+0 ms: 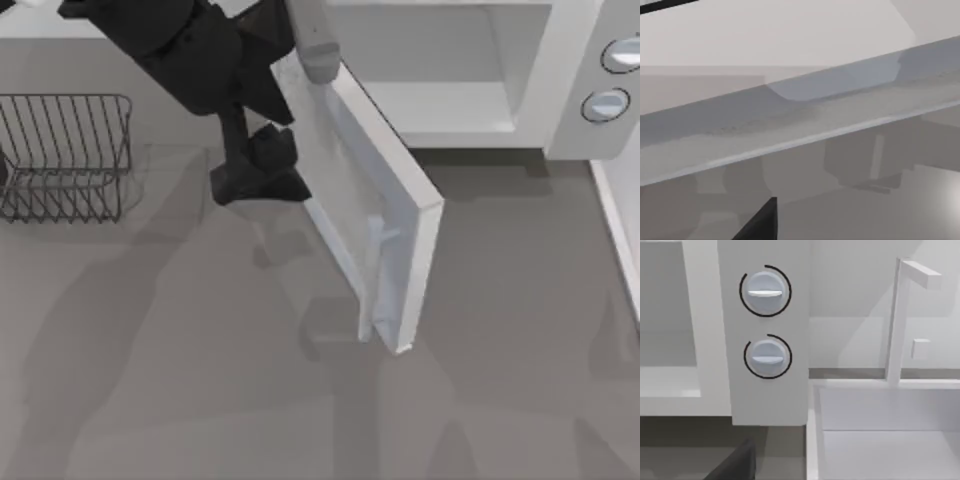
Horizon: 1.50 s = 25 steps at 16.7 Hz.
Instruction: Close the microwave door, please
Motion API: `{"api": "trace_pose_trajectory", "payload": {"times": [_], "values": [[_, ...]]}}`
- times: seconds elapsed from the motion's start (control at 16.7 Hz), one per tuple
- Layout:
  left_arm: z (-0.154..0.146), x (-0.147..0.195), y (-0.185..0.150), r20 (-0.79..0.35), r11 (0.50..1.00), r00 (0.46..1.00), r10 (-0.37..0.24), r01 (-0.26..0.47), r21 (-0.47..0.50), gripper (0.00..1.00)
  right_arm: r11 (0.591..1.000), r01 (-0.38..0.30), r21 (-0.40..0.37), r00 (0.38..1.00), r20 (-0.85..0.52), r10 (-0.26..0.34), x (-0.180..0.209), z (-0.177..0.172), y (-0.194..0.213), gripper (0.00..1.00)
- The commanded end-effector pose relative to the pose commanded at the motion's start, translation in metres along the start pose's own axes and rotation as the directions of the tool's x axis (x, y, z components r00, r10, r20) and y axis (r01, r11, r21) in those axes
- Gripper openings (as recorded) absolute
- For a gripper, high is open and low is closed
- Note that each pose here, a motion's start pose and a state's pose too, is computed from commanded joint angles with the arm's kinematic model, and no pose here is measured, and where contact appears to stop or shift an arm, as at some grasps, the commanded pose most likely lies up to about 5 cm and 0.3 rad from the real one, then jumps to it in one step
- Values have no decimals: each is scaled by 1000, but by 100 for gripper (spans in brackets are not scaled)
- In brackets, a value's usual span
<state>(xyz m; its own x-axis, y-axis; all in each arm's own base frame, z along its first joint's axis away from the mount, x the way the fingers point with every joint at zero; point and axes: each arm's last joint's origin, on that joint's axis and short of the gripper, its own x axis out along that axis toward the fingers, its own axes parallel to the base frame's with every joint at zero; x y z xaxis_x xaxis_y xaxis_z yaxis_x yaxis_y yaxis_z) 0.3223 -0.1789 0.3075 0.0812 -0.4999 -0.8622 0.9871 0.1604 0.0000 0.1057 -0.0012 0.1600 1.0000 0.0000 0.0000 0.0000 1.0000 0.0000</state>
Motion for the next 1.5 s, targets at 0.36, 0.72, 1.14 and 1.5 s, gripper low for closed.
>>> {"api": "trace_pose_trajectory", "payload": {"times": [0.36, 0.72, 1.14, 1.5], "values": [[0, 0, 0, 0, 1000, 1000, 0, 0, 0, 25, 1000, 0, 0, 1000, 0, 0, 0, 0, 0, 100], [0, 0, 0, 0, 1000, 1000, 0, 0, 0, 0, 1000, 0, 0, 1000, 0, 0, 0, 0, 0, 100], [0, 1, 0, 0, 1000, 1000, -1, 1, 0, 0, 1000, 0, 0, 1000, 0, 0, 0, 0, 0, 100], [14, 8, -2, -1, 1000, 1000, 0, 0, -2, 0, 1000, 0, 0, 1000, 0, 0, 0, 0, 0, 100]]}}
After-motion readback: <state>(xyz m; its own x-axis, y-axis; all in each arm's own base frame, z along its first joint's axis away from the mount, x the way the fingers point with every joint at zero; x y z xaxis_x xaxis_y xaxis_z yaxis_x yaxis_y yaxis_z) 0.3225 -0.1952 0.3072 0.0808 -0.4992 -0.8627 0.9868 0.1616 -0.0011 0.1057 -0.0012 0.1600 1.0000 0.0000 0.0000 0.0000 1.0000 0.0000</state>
